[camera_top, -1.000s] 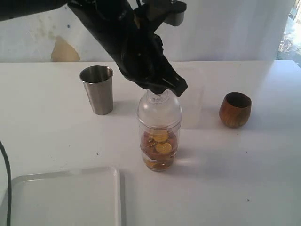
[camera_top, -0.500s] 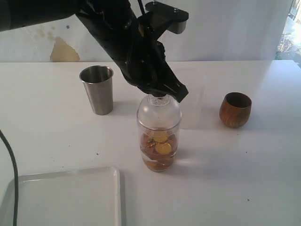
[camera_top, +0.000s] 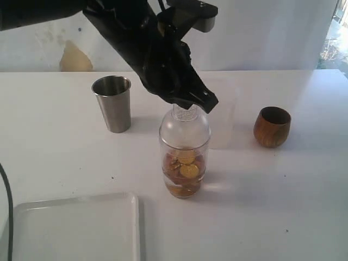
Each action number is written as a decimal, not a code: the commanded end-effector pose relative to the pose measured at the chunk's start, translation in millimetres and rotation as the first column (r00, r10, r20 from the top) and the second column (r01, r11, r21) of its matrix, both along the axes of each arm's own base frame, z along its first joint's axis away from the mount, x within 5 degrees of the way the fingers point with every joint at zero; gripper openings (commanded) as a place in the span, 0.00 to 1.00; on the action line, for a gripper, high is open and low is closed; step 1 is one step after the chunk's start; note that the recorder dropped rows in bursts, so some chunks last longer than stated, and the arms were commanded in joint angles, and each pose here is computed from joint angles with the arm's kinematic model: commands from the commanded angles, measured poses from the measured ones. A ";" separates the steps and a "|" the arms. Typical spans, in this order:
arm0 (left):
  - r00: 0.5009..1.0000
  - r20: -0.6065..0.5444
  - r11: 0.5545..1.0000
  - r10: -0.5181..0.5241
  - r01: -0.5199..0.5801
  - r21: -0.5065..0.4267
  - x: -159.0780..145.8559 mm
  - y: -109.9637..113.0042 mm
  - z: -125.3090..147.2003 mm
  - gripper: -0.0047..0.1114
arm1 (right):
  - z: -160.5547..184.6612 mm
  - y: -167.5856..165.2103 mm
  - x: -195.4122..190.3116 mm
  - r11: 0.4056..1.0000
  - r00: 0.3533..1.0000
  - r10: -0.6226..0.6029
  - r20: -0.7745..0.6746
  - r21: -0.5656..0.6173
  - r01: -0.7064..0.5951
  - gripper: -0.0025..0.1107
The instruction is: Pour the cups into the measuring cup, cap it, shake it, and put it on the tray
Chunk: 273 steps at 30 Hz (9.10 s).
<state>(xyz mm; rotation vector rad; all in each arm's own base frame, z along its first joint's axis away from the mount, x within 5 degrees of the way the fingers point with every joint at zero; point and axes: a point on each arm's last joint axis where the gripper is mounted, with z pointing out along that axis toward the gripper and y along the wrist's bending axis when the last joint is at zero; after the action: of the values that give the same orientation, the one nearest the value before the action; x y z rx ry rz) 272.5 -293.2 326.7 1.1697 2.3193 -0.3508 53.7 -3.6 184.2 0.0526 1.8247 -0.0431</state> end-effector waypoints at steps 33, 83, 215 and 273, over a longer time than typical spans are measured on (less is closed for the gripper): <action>0.998 0.060 0.999 0.002 0.000 -0.034 -9.0 9.9 8.4 0.04 | -1.8 0.3 -0.2 1.000 1.000 0.004 0.001 0.006 -0.004 0.02; 0.958 0.280 0.931 0.064 0.044 -0.363 -18.2 7.9 43.5 0.04 | -1.8 0.3 -0.2 1.000 1.000 0.004 0.001 0.006 -0.004 0.02; 0.819 0.562 0.734 0.116 0.311 -0.604 -58.3 38.2 -56.8 0.04 | -1.8 0.3 -0.2 1.000 1.000 0.004 0.001 0.006 -0.004 0.02; 0.836 0.439 0.773 0.330 0.028 -0.634 -38.9 114.2 -55.4 0.04 | -1.8 0.3 -0.2 1.000 1.000 0.003 0.001 0.007 -0.003 0.02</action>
<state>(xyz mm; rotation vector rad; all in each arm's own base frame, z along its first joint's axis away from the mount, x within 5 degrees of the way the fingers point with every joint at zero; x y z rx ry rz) 223.3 -191.7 259.3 0.7859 1.6188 -0.6324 53.7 -3.5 183.3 0.0589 1.8287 -0.0365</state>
